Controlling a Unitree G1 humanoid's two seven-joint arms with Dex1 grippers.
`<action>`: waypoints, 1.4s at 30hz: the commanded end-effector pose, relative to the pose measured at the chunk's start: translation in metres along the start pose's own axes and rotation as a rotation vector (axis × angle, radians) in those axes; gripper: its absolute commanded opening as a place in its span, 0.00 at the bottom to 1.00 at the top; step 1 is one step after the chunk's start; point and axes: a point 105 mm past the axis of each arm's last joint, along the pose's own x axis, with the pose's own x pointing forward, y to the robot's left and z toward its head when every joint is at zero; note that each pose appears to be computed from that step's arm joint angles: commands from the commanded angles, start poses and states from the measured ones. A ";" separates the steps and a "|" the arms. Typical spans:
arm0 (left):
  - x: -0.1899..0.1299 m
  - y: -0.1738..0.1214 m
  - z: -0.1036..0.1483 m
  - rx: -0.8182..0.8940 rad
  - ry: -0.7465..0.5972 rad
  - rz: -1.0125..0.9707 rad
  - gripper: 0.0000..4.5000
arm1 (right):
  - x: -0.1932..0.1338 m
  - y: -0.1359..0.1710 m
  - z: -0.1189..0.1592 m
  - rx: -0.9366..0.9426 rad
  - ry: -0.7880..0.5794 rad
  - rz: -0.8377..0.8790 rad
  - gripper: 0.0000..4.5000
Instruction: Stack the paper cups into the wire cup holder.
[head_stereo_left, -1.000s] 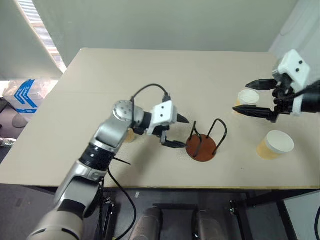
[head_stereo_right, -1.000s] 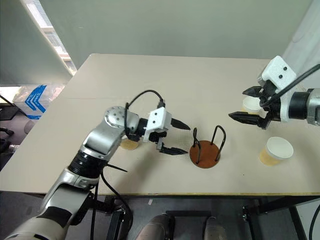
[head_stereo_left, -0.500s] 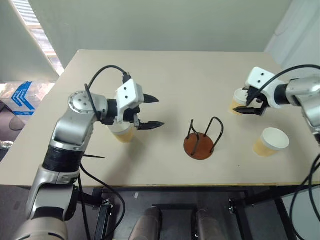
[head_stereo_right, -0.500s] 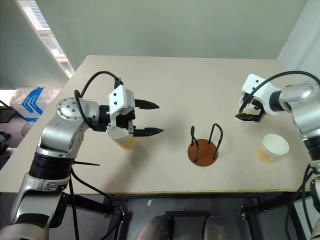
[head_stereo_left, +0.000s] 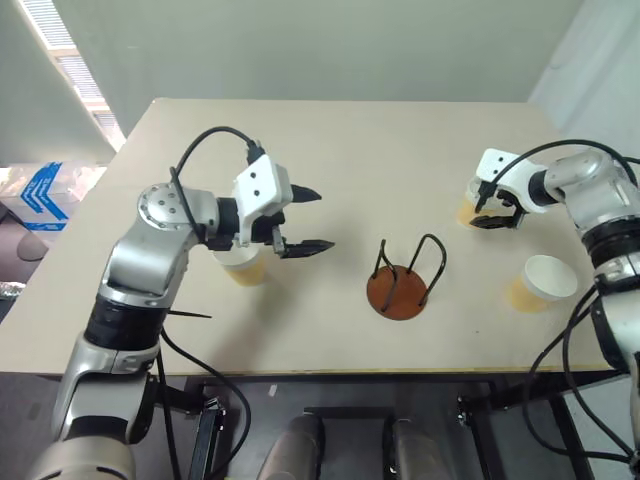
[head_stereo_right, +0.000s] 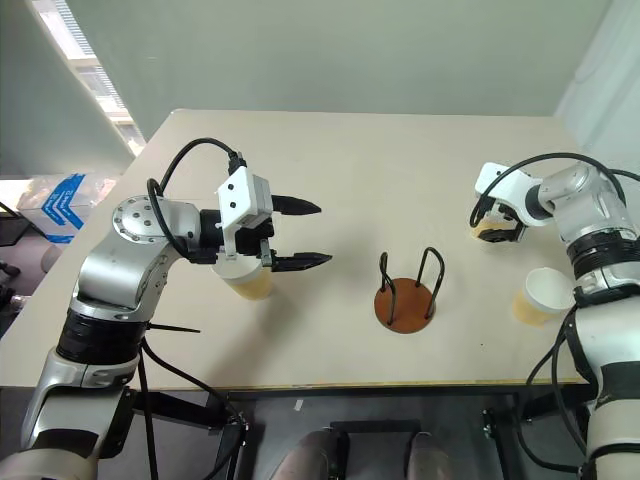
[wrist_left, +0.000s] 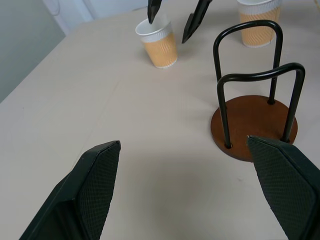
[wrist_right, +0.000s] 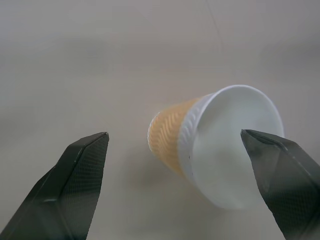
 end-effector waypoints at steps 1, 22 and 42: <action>-0.003 0.000 0.012 0.039 -0.026 0.012 1.00 | -0.006 -0.012 0.010 -0.010 -0.036 -0.048 0.87; -0.026 -0.015 0.053 -0.182 -0.286 -0.185 1.00 | -0.059 0.001 0.062 -0.090 -0.290 0.066 0.01; -0.015 -0.026 0.014 -0.013 -0.028 -0.275 1.00 | -0.154 0.113 0.137 -0.371 -0.436 0.317 0.01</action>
